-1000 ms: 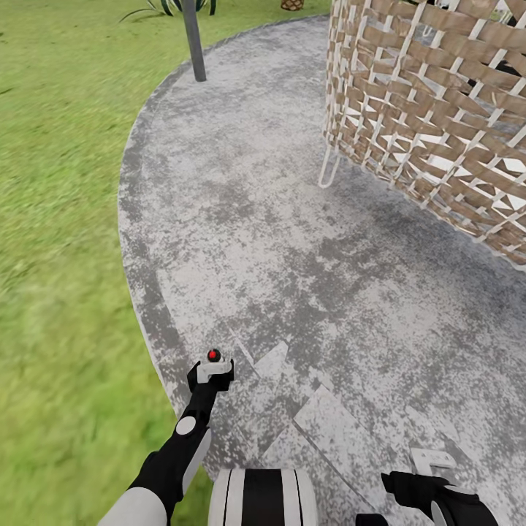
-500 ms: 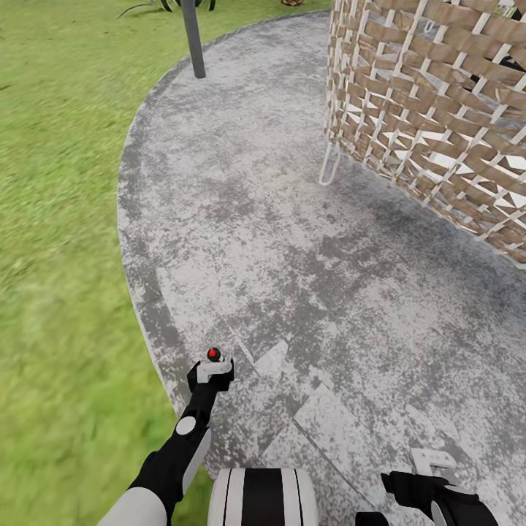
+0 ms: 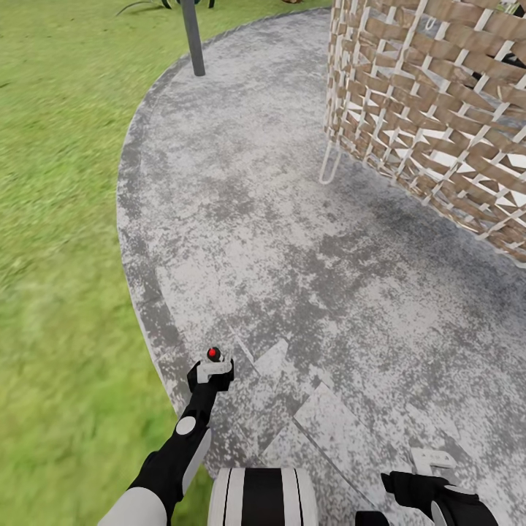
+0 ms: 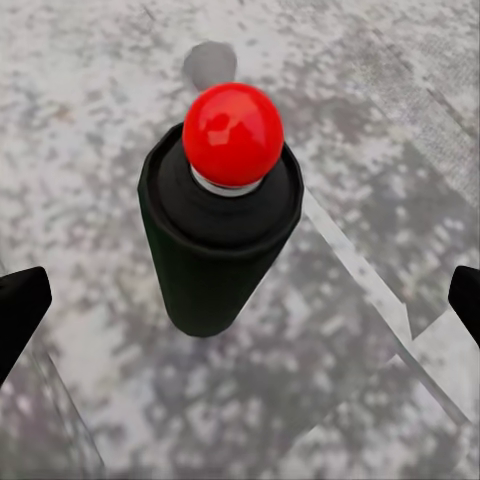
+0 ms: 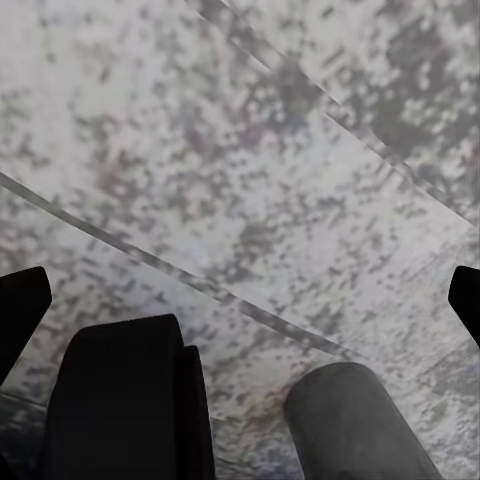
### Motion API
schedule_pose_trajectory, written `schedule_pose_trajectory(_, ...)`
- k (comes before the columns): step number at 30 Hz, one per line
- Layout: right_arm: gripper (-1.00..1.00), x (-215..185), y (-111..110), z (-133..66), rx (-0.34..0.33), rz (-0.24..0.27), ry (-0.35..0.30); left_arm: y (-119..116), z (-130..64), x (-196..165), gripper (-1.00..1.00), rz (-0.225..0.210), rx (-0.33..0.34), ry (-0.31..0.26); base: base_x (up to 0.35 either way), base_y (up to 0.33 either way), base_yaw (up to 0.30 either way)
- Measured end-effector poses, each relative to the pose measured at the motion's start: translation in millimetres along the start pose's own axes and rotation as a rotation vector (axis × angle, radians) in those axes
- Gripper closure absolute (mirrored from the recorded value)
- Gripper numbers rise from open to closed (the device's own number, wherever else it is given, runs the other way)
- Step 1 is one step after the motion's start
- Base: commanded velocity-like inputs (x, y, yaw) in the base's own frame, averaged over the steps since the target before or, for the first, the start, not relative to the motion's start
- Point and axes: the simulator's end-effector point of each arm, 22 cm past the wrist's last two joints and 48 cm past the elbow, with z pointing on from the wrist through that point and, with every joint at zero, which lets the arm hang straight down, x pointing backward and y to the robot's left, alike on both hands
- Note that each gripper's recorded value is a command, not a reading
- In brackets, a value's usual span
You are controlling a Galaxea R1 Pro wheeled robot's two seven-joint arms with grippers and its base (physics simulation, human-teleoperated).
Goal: Pick up the pesticide atomizer in the garden and spray insectifuge to fully cover both potted plants in the garden.
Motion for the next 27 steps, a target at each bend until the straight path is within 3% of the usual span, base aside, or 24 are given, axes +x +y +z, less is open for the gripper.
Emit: schedule_pose_trajectory(27,-1.0,0.9,0.4,0.7,0.0,-0.001,0.003,0.1,0.2,1.7,-1.0,0.0,0.0,0.003,0.036,0.0,0.0)
